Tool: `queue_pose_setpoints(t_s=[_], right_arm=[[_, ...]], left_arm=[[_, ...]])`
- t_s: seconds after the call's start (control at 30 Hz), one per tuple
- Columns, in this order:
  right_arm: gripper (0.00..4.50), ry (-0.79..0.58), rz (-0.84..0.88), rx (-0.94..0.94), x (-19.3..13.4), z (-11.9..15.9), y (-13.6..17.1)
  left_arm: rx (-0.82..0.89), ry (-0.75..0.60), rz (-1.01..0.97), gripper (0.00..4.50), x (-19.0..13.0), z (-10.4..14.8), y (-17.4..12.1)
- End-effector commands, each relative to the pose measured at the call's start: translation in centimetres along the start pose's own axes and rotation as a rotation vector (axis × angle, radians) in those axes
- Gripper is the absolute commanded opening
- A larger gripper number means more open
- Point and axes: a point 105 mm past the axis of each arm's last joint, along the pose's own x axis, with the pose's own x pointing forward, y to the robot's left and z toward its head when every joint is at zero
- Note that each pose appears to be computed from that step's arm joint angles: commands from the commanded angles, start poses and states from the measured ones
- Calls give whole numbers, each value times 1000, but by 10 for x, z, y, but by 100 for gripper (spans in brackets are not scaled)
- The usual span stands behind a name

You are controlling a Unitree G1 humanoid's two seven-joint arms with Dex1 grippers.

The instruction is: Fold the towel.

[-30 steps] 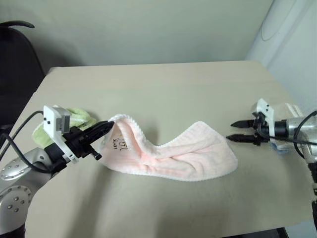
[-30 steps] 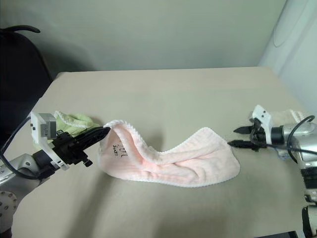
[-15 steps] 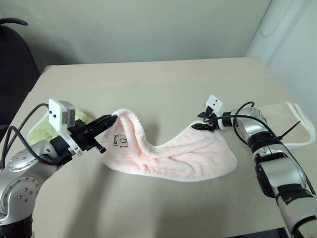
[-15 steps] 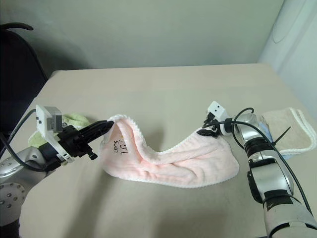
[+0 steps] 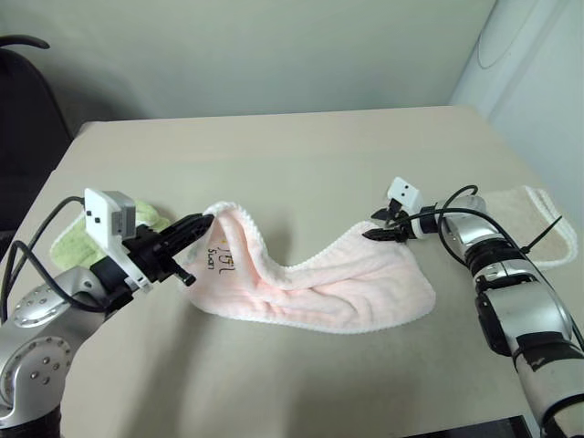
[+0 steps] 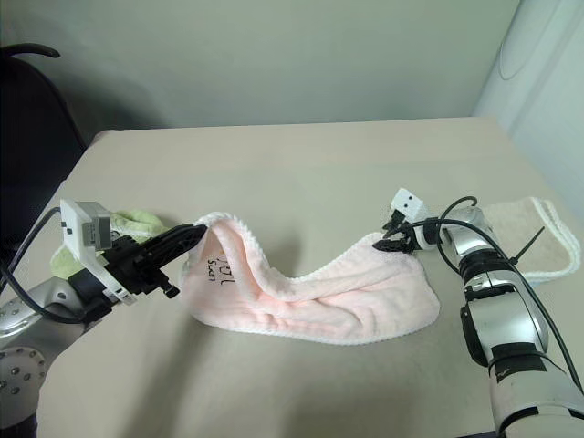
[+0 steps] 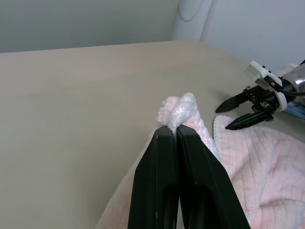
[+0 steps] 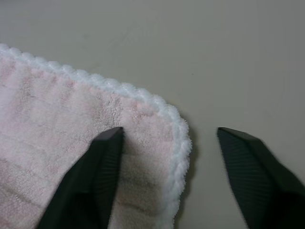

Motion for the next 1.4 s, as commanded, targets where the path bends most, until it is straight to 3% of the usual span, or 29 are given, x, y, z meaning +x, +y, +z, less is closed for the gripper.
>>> queue_pose_setpoints(t_s=[0.03, 0.2, 0.53, 0.7, 0.83, 1.03, 1.13, 1.3, 1.4], right_arm=[[182, -9, -23, -6, -2, 4, -4], [8, -18, -38, -3, -8, 4, -8], [3, -138, -96, 0, -52, 20, -26], [3, -226, -405, 8, -99, 51, -73], [3, -334, -608, -8, -130, 89, -98], [3, -514, -675, -14, -167, 129, -106], [3, -547, -612, -23, -178, 130, -100], [3, -478, -432, -33, -175, 96, -80], [3, -381, -284, -36, -171, 60, -54]], left_arm=[[39, -43, -7, 0, 0, 11, -2], [38, -42, -13, 0, 2, 10, -2], [48, -63, 23, 0, -7, 13, 1], [77, -210, 185, 0, 0, 48, 40], [97, -306, 315, 0, 22, 79, 77], [129, -448, 248, 0, 35, 128, 77], [152, -419, 150, 0, 27, 123, 60], [125, -268, 69, 0, 4, 82, 41], [85, -119, 13, 0, -24, 41, 22]])
